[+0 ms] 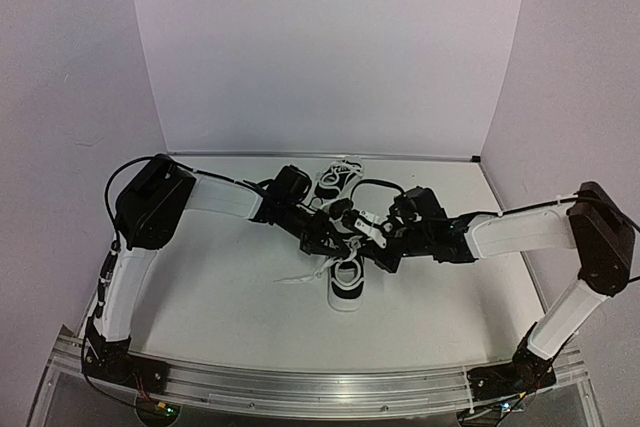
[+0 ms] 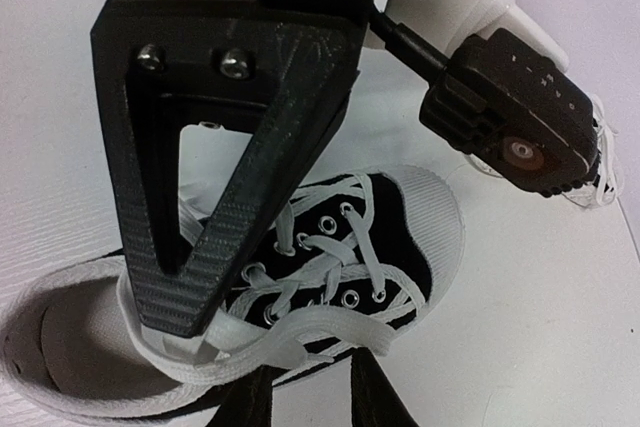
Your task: Tie the shoes
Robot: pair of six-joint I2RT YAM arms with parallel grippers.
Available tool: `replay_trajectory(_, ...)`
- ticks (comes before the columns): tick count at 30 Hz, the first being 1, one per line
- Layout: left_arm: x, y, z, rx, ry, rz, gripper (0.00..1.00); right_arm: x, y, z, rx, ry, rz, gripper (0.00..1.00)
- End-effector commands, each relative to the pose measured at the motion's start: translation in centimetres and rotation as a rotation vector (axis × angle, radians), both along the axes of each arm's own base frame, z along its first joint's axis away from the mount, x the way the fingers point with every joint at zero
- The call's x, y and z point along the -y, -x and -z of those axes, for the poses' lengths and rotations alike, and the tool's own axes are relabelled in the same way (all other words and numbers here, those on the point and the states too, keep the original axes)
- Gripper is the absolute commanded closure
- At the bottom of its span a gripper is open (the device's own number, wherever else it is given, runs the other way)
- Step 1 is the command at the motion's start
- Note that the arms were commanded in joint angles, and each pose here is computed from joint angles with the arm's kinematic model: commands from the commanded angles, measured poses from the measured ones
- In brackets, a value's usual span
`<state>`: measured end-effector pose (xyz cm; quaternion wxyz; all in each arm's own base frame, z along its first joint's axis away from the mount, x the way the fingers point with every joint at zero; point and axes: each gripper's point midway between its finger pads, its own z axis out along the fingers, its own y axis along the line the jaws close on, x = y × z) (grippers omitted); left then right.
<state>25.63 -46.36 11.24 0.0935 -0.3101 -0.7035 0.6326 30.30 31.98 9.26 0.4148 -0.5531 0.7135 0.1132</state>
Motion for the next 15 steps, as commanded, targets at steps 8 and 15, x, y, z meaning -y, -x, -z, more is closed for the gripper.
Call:
replay_trajectory(8,0.5,-0.8,-2.3,0.032,0.072,0.020,1.00,-1.6,-0.7,-0.8,0.050,0.004,-0.052,0.78)
replay_trajectory(15,0.4,-0.8,-2.6,0.025,0.078,0.019,1.00,-1.9,-0.7,-0.2,0.041,0.025,-0.073,0.81)
